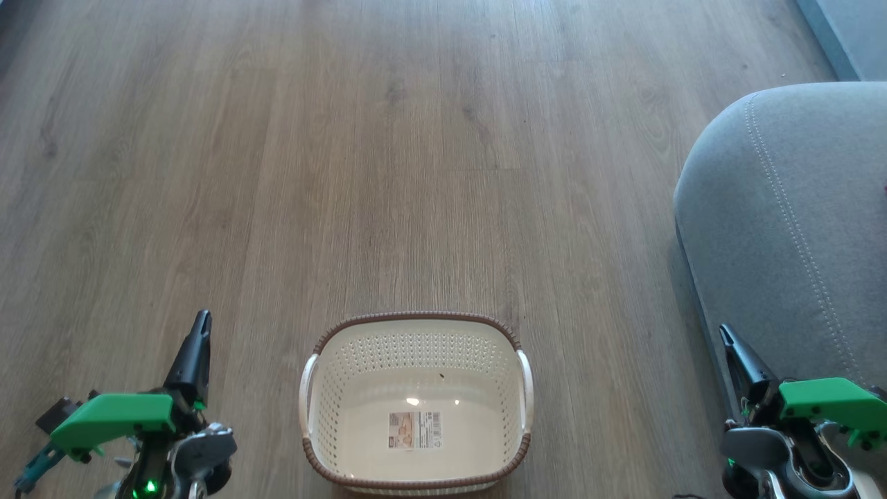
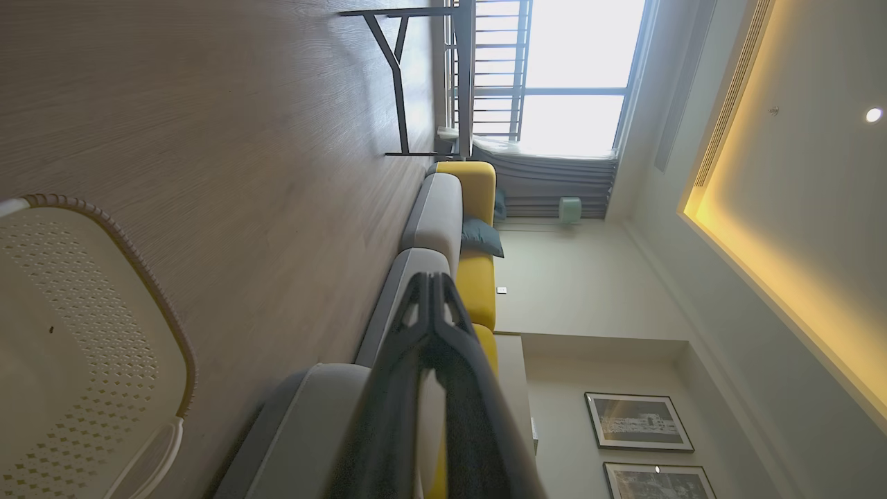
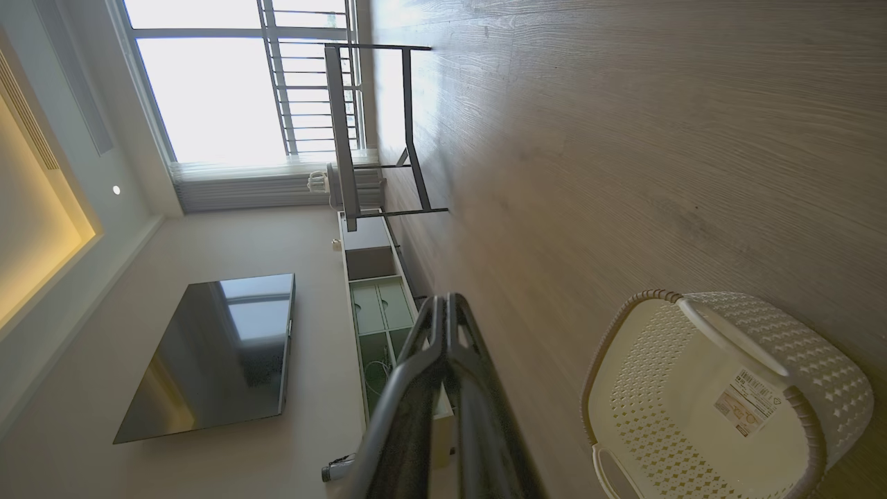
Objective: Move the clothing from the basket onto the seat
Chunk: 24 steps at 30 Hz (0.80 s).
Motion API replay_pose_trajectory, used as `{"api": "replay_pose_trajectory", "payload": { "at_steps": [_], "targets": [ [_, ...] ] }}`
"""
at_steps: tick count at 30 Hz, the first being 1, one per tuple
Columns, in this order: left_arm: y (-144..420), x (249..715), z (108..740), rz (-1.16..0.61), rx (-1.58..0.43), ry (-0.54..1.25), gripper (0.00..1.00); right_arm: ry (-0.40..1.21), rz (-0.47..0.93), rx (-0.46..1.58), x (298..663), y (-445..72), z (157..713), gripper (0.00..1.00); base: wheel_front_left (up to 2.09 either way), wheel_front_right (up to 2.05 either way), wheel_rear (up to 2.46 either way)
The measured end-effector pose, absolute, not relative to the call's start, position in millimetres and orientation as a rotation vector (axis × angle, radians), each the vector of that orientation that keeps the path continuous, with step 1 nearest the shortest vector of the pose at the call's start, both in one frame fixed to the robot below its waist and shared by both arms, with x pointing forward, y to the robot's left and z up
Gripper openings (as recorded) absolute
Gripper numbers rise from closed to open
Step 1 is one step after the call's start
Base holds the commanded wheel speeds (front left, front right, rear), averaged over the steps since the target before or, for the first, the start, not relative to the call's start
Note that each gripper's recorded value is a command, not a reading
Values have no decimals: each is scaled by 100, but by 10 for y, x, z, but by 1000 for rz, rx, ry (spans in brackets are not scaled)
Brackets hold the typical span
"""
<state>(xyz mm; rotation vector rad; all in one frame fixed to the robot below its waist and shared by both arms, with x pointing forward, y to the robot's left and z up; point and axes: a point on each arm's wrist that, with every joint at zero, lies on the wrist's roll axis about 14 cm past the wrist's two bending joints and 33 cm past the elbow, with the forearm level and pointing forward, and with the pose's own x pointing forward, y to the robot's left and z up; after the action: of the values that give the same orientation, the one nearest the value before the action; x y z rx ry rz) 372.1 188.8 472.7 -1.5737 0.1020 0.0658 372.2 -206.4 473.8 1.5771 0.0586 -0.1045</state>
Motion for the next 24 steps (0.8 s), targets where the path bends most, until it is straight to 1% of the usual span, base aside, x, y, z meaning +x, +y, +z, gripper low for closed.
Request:
{"api": "replay_pose_trajectory", "payload": {
  "at_steps": [24],
  "targets": [
    [1888,3721,4727,66,-1574,102,0,58,-105,1578,3722,-2065,4738,0,0,0,0]
  ]
}}
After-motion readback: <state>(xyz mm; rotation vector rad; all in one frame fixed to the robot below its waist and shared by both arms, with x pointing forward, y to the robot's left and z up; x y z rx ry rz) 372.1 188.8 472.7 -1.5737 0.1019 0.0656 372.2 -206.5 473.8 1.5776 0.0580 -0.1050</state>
